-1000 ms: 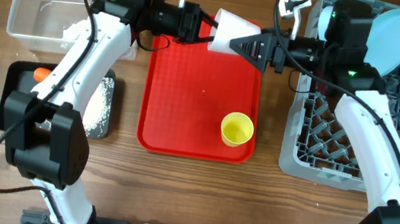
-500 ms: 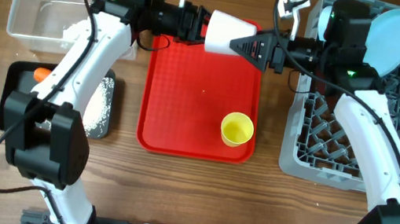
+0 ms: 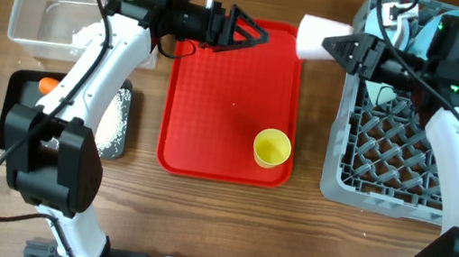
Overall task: Sort waste into correct bins and load items into the dishwasher rack
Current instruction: 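Set the pink cup upside down in the rack and release, then grasp the yellow cup with the left gripper and lift it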
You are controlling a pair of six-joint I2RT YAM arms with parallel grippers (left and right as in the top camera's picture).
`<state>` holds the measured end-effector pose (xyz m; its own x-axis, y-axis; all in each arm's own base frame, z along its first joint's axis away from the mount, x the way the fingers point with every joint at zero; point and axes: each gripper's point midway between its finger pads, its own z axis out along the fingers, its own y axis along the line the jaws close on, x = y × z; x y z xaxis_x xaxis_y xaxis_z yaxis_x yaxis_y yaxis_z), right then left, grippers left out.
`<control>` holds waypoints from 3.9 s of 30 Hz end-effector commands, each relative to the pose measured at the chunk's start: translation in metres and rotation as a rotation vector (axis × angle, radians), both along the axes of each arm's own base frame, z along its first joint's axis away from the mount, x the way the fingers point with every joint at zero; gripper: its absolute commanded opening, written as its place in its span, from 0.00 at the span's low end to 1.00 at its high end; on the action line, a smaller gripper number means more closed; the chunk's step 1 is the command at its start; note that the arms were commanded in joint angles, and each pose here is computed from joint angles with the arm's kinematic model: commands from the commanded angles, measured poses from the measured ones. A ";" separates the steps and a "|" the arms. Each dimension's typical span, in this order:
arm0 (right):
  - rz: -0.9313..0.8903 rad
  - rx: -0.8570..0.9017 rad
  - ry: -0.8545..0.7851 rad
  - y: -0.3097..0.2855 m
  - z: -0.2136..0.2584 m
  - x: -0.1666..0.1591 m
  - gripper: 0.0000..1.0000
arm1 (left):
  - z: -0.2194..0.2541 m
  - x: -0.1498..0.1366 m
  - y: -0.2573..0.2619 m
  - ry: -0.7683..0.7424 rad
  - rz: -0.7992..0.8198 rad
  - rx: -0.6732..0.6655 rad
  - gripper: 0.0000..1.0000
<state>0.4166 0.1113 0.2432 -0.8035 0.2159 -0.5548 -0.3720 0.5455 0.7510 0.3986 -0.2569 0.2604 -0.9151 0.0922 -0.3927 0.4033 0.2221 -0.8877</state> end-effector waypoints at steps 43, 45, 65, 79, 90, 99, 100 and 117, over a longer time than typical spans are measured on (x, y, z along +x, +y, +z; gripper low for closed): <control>-0.710 -0.876 0.656 -0.206 -0.092 -0.098 0.51 | -0.078 0.052 0.062 -0.007 0.431 0.560 1.00; -0.698 -0.880 0.681 -0.205 -0.097 -0.101 0.51 | -0.078 0.052 0.062 -0.007 0.431 0.560 1.00; -0.676 -0.861 0.758 -0.198 -0.115 -0.112 0.51 | -0.078 0.052 0.062 -0.007 0.431 0.560 1.00; -0.574 -0.911 0.790 -0.167 -0.142 -0.101 0.51 | -0.078 0.052 0.062 -0.007 0.431 0.560 1.00; -0.450 -0.731 0.514 -0.130 -0.060 -0.090 0.75 | -0.078 0.052 0.062 -0.007 0.431 0.560 1.00; -0.417 -0.697 0.374 -0.116 -0.013 -0.114 0.85 | -0.079 0.044 0.058 0.051 0.412 0.535 1.00; -0.417 -0.697 0.373 -0.116 -0.013 -0.114 0.85 | -0.079 0.044 0.058 0.051 0.412 0.535 1.00; -0.373 -0.722 0.338 -0.115 -0.012 -0.113 0.90 | -0.132 -0.082 -0.010 -0.031 0.034 0.998 0.88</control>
